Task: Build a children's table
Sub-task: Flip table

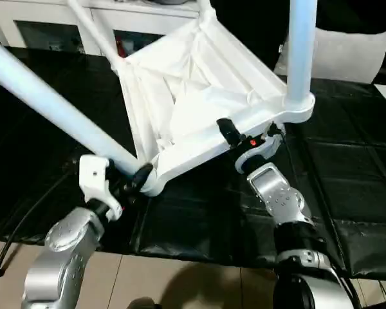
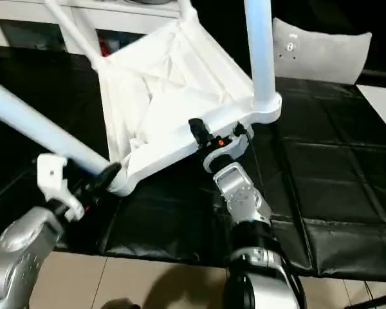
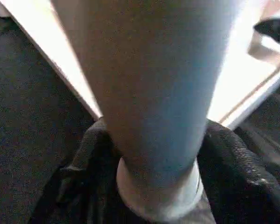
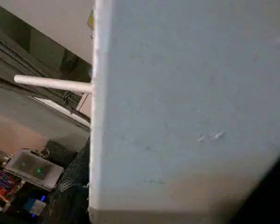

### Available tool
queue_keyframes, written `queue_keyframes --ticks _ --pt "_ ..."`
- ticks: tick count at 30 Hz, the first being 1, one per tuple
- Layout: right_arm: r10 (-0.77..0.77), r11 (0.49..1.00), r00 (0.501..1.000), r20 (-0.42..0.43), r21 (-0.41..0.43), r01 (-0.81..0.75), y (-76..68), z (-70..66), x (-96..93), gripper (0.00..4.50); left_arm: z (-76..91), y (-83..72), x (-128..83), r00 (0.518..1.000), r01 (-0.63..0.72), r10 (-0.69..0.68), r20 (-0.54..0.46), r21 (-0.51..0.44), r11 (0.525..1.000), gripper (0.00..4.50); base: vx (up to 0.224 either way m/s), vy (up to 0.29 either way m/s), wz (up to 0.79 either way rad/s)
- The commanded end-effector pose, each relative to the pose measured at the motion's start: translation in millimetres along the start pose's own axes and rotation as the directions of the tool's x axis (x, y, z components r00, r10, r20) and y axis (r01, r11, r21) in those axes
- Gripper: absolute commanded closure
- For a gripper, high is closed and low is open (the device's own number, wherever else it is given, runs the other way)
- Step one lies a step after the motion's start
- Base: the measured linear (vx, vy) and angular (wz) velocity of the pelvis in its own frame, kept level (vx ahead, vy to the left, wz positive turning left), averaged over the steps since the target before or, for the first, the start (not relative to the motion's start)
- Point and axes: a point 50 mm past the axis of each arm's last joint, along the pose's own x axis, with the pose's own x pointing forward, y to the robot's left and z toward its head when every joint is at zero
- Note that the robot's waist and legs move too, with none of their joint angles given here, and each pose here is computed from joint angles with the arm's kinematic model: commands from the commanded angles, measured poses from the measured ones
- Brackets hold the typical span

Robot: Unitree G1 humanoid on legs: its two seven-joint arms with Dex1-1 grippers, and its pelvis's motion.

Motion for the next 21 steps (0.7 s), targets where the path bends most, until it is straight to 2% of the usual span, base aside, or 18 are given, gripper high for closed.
queue_keyframes --ticks 1,2,3,4,5,7,9,15,20,21 --pt "0.128 0.975 0.982 0.141 -0.199 -0.099 24.9 42.1 -1.6 2.64 1.9 -0.4 -4 1.000 0.009 -0.009 0.002 0.038 0.999 1.44 0.000 0.000 0.00" --pt "0.107 0.978 0.972 0.210 -0.200 -0.065 23.5 54.2 -8.0 2.64 1.1 -5.3 -8 0.999 0.054 -0.054 -0.003 0.059 0.997 1.40 0.000 0.000 0.00" --pt "0.090 0.979 0.966 0.244 -0.198 -0.041 22.2 60.8 -11.4 2.64 0.8 -8.2 -10 0.997 0.079 -0.079 -0.007 0.069 0.994 1.34 0.000 0.000 0.00" --pt "0.089 0.979 0.965 0.246 -0.199 -0.039 22.1 61.3 -11.7 2.64 0.8 -8.5 -10 0.997 0.081 -0.081 -0.007 0.070 0.994 1.21 0.000 0.000 0.00" --pt "0.076 0.967 0.959 0.275 -0.255 -0.003 20.4 70.1 -17.4 2.64 0.9 -13.9 -13 0.992 0.126 -0.125 -0.014 0.088 0.988 1.07 0.000 0.000 0.00" --pt "0.068 0.951 0.955 0.289 -0.309 0.025 19.9 76.2 -22.5 2.64 1.8 -18.2 -15 0.988 0.157 -0.157 -0.013 0.106 0.982 0.97 0.000 0.000 0.00" --pt "0.053 0.946 0.953 0.299 -0.322 0.049 19.5 80.3 -26.6 2.64 3.2 -20.4 -15 0.986 0.168 -0.169 -0.001 0.112 0.979 0.72 0.000 0.000 0.00" --pt "0.010 0.905 0.937 0.348 -0.402 0.139 19.1 92.7 -38.7 2.66 3.7 -25.2 -14 0.979 0.202 -0.202 -0.012 0.138 0.970 0.34 0.000 0.000 0.00" --pt "-0.035 0.850 0.924 0.380 -0.475 0.228 19.8 101.3 -49.2 2.68 5.1 -31.0 -16 0.968 0.251 -0.248 -0.041 0.178 0.951 0.01 0.000 0.000 0.00" --pt "-0.044 0.820 0.920 0.390 -0.511 0.256 22.0 104.0 -53.4 2.68 6.4 -35.7 -17 0.957 0.289 -0.284 -0.052 0.175 0.941 0.01 0.000 0.000 0.00"
